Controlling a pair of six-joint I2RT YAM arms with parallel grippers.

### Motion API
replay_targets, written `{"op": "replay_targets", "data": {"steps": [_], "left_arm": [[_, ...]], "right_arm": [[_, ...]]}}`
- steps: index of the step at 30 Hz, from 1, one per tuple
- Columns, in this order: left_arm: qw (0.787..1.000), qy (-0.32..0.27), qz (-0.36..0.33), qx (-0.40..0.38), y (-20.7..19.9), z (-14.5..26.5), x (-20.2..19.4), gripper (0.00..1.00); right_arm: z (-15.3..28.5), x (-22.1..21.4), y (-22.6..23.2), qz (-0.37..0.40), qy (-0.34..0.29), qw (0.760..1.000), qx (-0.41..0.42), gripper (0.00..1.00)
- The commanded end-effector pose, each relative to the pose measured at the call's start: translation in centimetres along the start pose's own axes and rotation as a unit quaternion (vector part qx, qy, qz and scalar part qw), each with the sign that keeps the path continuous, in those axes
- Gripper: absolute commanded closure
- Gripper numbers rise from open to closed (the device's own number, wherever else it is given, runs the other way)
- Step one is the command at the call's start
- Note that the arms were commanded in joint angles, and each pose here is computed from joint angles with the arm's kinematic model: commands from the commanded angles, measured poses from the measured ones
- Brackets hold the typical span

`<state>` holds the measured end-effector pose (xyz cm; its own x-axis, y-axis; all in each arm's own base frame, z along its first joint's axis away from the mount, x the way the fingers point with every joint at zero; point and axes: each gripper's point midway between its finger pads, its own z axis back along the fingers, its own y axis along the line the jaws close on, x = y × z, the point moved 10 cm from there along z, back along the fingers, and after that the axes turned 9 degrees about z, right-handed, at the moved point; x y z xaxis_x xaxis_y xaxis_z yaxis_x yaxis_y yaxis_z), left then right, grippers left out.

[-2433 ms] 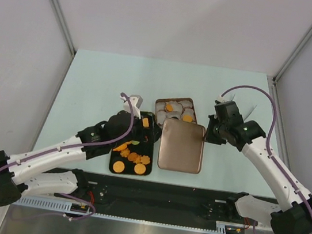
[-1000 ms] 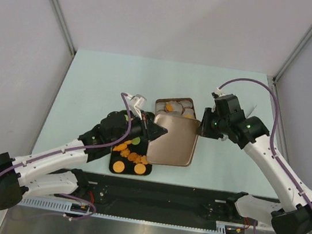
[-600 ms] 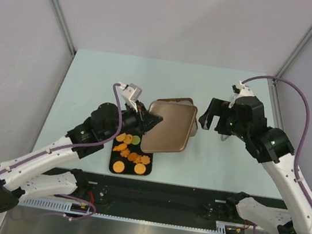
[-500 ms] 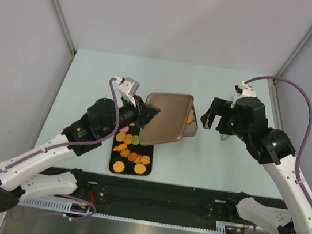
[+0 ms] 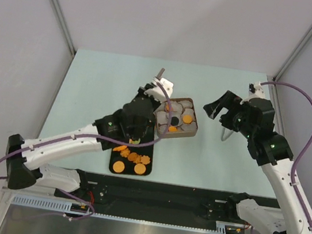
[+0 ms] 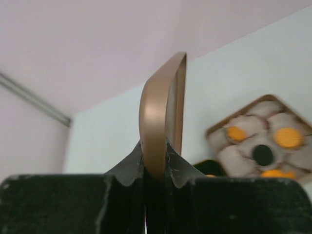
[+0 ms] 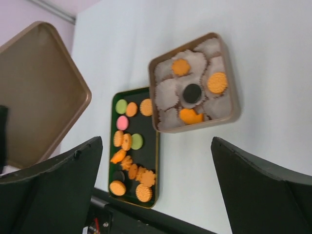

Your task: Pack the cookies

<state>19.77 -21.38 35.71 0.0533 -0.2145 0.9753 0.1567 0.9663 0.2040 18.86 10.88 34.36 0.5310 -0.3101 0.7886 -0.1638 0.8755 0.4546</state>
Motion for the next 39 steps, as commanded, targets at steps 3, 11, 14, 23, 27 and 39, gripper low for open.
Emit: {"op": "replay_targets", "data": {"steps": [3,11,14,23,27,39], "left_arm": [[0.974,-0.05,-0.167,0.146,0.2,1.0,-0.2,1.0],[0.945,-0.114,-0.285,0.109,-4.4,2.6,-2.2,1.0],[0.937,-0.13,-0.309,0.095,-5.9,3.4,-3.0,1.0],[0.924,-0.17,-0.332,0.085,-8.3,4.7,-4.0,1.0],[0.924,-0.175,-0.329,0.087,-8.5,4.7,-4.1,0.99],[0.92,-0.189,-0.333,0.082,-9.4,5.3,-4.3,1.0]], "right_arm": [[-1.1,1.6,1.9,-0.012,0.005,0.991,0.131,0.0],[-4.2,2.1,3.0,-0.053,0.042,0.977,0.202,0.0],[-4.9,2.2,3.1,-0.053,0.046,0.974,0.218,0.0],[-5.6,2.9,3.4,-0.049,0.059,0.954,0.289,0.01],[-6.7,2.2,3.4,-0.052,0.089,0.946,0.307,0.04],[-8.9,1.2,4.1,-0.047,0.123,0.928,0.349,0.19]]}}
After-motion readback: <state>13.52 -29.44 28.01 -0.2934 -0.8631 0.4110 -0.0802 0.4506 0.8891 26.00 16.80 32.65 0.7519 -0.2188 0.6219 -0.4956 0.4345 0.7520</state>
